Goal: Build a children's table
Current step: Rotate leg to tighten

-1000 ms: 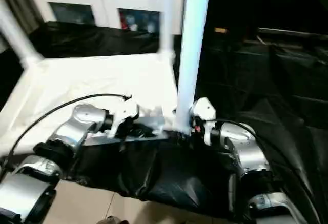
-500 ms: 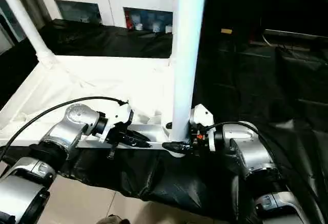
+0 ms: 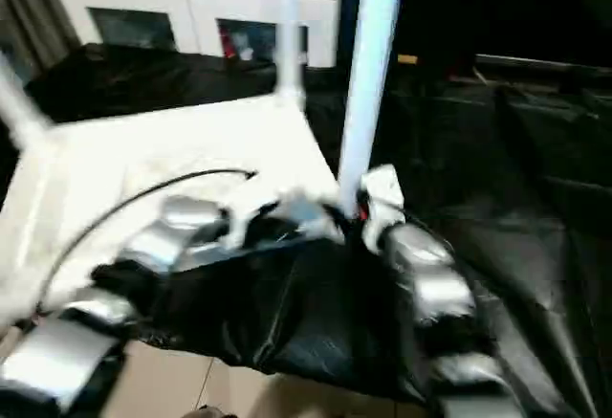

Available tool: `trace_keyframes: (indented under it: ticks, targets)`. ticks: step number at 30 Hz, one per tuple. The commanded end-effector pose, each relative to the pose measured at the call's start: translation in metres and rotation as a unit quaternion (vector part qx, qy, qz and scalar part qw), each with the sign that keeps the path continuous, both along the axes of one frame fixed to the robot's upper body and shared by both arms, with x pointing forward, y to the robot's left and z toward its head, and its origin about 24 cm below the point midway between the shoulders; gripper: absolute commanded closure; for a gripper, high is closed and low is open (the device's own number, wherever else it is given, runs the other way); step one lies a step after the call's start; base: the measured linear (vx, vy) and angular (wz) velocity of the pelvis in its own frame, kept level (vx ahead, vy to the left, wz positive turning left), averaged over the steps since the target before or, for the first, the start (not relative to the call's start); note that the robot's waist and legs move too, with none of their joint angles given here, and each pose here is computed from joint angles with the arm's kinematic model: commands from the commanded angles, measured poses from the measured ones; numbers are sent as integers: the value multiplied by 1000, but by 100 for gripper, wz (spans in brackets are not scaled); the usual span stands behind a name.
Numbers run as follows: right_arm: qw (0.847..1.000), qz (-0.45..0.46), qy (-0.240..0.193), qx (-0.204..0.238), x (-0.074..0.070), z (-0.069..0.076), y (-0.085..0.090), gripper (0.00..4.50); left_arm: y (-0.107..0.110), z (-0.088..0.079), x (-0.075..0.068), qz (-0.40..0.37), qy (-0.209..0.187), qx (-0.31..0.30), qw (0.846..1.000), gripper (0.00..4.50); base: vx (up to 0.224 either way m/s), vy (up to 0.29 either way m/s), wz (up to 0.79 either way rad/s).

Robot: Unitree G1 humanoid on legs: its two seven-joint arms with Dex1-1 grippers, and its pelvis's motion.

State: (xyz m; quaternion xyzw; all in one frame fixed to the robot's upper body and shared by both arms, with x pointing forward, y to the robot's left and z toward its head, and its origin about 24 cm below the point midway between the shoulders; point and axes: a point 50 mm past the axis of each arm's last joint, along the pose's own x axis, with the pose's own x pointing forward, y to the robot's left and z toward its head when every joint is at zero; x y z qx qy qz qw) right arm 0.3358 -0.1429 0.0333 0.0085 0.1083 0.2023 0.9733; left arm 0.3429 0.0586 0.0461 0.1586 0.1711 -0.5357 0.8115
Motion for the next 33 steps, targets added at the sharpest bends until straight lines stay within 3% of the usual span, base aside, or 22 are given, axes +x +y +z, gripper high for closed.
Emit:
trace_keyframes:
  ticks: [1, 2, 5, 12, 13, 16, 20, 24, 33]
  targets:
    - [999, 14, 29, 8, -5, -13, 26, 144, -19, 3, 0, 5, -16, -4, 1000, 450, 0, 0, 0]
    - [1000, 22, 11, 2, -4, -10, 31, 110, -22, 3, -1, 0, -24, 2, 1000, 450, 0, 0, 0]
    - [999, 49, -20, -9, -4, -4, 36, 97, -23, 4, -2, -18, -33, 1, 999, 450, 0, 0, 0]
    - [992, 120, -38, -10, -7, 3, 17, 50, -8, 5, -8, -80, -32, -12, 996, 450, 0, 0, 0]
    - [983, 177, -41, -21, -12, 6, 5, 25, 1, 4, -12, -117, -20, -17, 993, 450, 0, 0, 0]
    - [970, 240, -40, -24, -19, 9, -4, 25, 9, 6, -16, -151, -7, -26, 988, 450, 0, 0, 0]
    - [935, 351, -24, -30, -33, 15, -16, 25, 23, 10, -19, -197, 14, -32, 980, 450, 0, 0, 0]
    - [914, 405, -5, -36, -41, 16, -22, 40, 32, 12, -20, -222, 23, -28, 974, 450, 0, 0, 0]
    - [885, 464, 23, -29, -47, 19, -22, 120, 47, 15, -24, -260, 41, -12, 965, 450, 0, 0, 0]
